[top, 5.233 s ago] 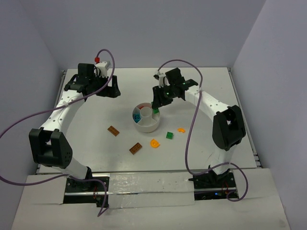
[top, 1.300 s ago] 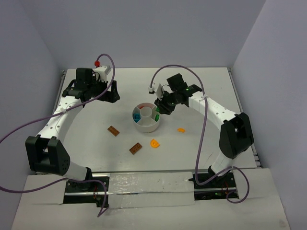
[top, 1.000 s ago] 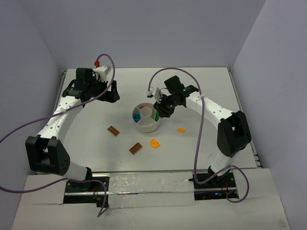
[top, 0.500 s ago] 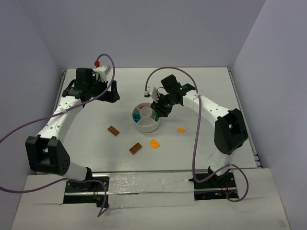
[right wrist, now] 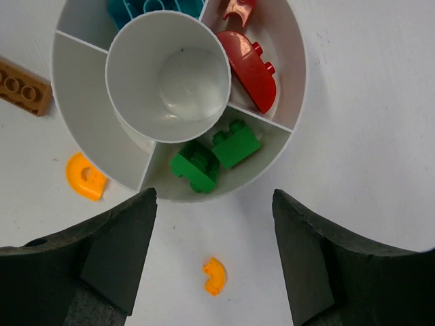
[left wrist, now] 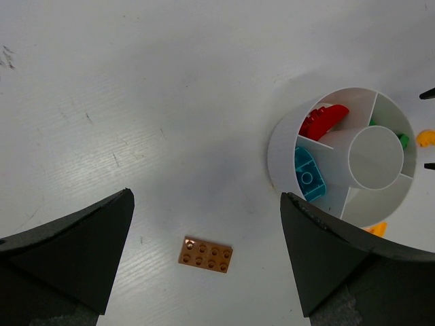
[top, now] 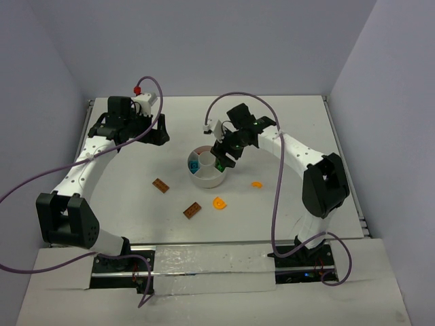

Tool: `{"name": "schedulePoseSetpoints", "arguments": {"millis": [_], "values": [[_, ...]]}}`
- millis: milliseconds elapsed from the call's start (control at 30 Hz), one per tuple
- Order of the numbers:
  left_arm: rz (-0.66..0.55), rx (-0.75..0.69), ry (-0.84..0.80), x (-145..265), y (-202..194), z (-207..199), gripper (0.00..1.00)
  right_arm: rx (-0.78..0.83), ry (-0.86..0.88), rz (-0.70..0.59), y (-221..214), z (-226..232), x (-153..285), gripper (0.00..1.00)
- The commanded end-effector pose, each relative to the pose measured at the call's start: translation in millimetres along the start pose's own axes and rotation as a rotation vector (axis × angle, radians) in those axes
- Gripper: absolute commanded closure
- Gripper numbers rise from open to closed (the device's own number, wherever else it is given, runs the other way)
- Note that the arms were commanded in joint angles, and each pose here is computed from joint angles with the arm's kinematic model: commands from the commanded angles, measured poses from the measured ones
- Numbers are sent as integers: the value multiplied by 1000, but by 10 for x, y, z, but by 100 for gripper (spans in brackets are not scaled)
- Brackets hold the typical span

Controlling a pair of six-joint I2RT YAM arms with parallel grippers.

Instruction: Sort the legos into containers by color

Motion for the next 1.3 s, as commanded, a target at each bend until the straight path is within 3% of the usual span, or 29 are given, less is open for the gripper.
{"name": "schedulePoseSetpoints", "arguments": {"millis": [0,167,267,367,467,533,700,1000,1267], "values": [[-74,-27,23,102,205,45,1,-9,-9,-152,379,118,409,24],[-4,-48,24,124,-34,37,1,-76,-49,-205,420,52,555,23],[113,-189,-41,192,-457,-31,2,-185,-86,-209,317,-135,625,22],[149,-307,-173,292,-811,-152,5,-282,-99,-212,231,-301,675,20],[106,-501,-281,363,-1064,-270,9,-400,-121,-213,115,-532,734,19],[50,-709,-295,382,-1099,-261,7,-478,-140,-213,23,-686,784,19],[28,-1094,-468,318,-1407,-333,7,-598,-176,-207,-177,-922,858,18],[-6,-1277,-701,52,-1504,-343,15,-640,-243,-182,-456,-1024,955,18],[33,-1388,-762,-176,-1515,-265,19,-638,-286,-160,-591,-1080,990,18]]}}
Point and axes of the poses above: each gripper's point midway between its finger pads, its own x axis back along the fingers, its own z axis along the line the jaws close on, y = z × x, the point moved 3 cm from there along x, back along the fingers, and after that the axes turned 12 degrees about -x, right-handed, at the moved point
